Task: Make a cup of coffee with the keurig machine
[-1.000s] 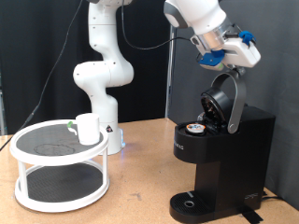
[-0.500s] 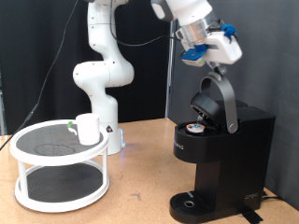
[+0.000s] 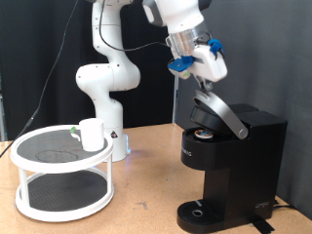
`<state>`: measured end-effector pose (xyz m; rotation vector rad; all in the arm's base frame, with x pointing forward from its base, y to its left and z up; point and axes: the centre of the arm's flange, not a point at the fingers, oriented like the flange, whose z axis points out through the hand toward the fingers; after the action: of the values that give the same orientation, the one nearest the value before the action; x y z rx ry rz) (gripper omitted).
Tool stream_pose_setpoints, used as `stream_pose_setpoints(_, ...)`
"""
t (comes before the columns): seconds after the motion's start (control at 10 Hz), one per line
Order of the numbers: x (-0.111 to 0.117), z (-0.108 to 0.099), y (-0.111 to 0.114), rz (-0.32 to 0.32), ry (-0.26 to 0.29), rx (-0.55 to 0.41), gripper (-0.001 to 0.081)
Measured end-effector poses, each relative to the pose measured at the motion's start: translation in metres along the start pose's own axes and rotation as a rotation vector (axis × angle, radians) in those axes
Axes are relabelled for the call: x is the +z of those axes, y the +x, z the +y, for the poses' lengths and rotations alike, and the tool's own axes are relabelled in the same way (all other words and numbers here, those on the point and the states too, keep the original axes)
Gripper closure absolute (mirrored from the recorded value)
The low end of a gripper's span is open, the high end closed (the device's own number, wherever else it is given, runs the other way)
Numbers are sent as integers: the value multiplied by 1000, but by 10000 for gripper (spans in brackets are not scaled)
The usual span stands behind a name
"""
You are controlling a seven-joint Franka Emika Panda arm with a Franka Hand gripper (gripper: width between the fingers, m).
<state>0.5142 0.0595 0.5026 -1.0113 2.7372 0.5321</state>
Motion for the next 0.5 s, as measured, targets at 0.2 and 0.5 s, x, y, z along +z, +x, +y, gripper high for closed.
stream_pose_setpoints(0.2, 12, -14, 11, 58, 0, 29, 806)
stream_pose_setpoints(0.5, 51, -28, 28, 116, -28, 58, 806)
